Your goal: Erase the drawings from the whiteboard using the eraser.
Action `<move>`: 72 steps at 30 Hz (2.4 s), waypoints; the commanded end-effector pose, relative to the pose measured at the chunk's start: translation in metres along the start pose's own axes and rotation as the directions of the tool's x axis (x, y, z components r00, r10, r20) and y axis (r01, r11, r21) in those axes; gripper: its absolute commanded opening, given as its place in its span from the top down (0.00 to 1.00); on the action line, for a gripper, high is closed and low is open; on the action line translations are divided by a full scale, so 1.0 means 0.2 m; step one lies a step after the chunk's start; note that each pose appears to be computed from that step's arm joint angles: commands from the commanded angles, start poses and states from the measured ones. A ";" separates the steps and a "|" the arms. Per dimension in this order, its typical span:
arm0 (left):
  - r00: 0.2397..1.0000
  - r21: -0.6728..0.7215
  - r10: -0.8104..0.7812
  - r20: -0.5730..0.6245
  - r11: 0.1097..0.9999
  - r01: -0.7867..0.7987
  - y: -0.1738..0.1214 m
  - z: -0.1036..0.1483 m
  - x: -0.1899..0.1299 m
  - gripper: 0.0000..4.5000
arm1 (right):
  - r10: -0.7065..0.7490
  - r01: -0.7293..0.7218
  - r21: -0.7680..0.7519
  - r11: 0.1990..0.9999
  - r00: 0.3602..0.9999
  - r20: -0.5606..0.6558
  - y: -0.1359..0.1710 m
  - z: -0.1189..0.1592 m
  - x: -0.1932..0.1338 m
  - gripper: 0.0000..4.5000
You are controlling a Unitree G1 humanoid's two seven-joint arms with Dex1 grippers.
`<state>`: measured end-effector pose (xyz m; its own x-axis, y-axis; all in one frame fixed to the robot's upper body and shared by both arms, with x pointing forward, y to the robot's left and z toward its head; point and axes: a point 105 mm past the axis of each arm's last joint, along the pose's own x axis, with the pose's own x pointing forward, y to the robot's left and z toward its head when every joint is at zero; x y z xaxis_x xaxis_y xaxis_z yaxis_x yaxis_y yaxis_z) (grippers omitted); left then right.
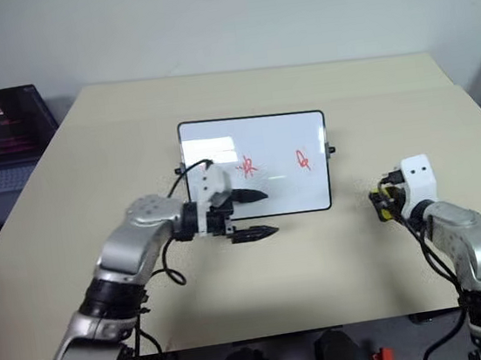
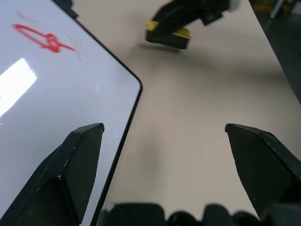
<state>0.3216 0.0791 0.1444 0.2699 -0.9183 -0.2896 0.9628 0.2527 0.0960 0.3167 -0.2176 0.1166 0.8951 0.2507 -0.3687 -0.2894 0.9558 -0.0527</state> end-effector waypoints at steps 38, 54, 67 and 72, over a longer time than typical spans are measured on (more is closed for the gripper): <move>0.762 -0.040 0.628 -0.157 0.767 -0.640 0.20 -0.10 -0.69 0.00 | 0.670 -0.294 -0.801 0.521 0.723 0.170 1.21 0.76 0.20 0.76; 0.774 -0.023 0.615 -0.150 0.780 -0.625 0.26 -0.11 -0.68 0.00 | 0.621 -0.072 -0.894 0.442 0.744 0.247 1.35 0.91 0.45 0.78; 0.797 -0.028 0.587 -0.141 0.803 -0.595 0.23 -0.12 -0.62 0.00 | 0.568 -0.074 -0.939 0.335 0.811 0.138 1.35 0.78 0.63 0.78; 0.797 -0.024 0.588 -0.137 0.802 -0.596 0.24 -0.11 -0.62 0.00 | 0.551 -0.186 -0.940 0.287 0.834 0.003 1.30 0.65 0.67 0.78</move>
<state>0.3332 0.2179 0.1490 0.7758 -0.5250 -0.3499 0.6061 0.7743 0.1821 0.4026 0.0910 0.1796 0.5880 0.7542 -0.2921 -0.5455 0.1031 -0.8317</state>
